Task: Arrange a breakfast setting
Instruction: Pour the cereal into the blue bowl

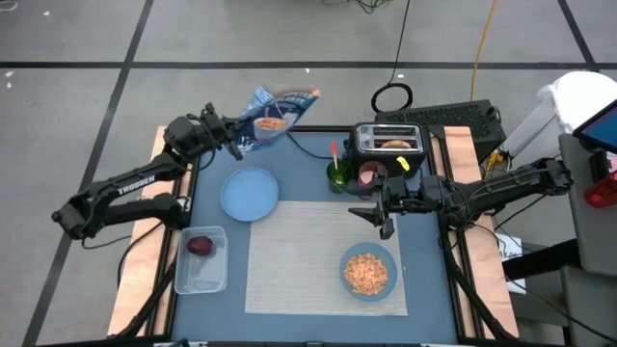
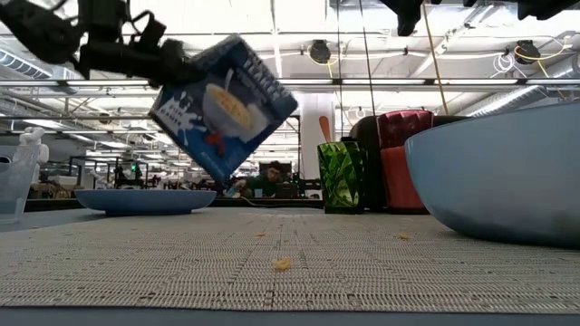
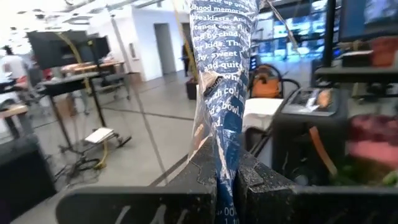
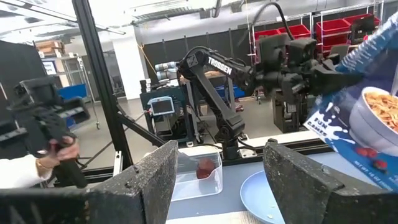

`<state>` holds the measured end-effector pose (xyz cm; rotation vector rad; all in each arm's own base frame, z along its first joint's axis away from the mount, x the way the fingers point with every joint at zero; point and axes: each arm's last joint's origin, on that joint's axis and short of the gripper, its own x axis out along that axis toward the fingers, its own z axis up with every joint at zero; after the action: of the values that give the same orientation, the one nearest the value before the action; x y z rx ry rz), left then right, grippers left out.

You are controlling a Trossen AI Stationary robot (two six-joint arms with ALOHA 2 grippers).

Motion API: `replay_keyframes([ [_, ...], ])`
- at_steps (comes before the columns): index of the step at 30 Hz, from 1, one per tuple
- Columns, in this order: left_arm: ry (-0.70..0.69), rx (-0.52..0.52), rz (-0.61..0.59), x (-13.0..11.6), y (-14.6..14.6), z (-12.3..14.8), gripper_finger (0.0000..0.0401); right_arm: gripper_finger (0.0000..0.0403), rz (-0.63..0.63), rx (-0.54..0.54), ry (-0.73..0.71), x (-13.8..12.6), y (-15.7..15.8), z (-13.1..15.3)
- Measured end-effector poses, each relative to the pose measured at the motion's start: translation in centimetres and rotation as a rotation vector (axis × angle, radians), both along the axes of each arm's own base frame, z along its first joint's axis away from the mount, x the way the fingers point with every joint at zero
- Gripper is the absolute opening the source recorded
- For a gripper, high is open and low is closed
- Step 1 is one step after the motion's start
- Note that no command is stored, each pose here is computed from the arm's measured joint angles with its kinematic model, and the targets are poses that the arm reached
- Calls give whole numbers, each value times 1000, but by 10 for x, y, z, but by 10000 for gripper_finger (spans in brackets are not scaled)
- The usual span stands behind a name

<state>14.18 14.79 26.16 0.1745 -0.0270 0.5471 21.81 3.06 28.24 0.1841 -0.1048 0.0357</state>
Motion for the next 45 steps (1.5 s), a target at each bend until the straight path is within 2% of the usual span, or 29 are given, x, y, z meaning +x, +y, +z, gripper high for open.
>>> replay_keyframes([
  [6,52,-70,74,-11,18,-23,6,226,-1,-2,3,0,0,0],
  [15,81,-123,82,-14,33,-35,6,226,-2,-6,3,0,0,0],
  [26,105,-145,108,-27,23,-28,6,226,-2,-5,7,0,0,-1],
  [38,200,-249,129,-34,16,-35,6,226,1,-6,46,0,0,-5],
  [45,205,-255,189,-40,11,-33,6,226,4,-5,45,0,0,-5],
])
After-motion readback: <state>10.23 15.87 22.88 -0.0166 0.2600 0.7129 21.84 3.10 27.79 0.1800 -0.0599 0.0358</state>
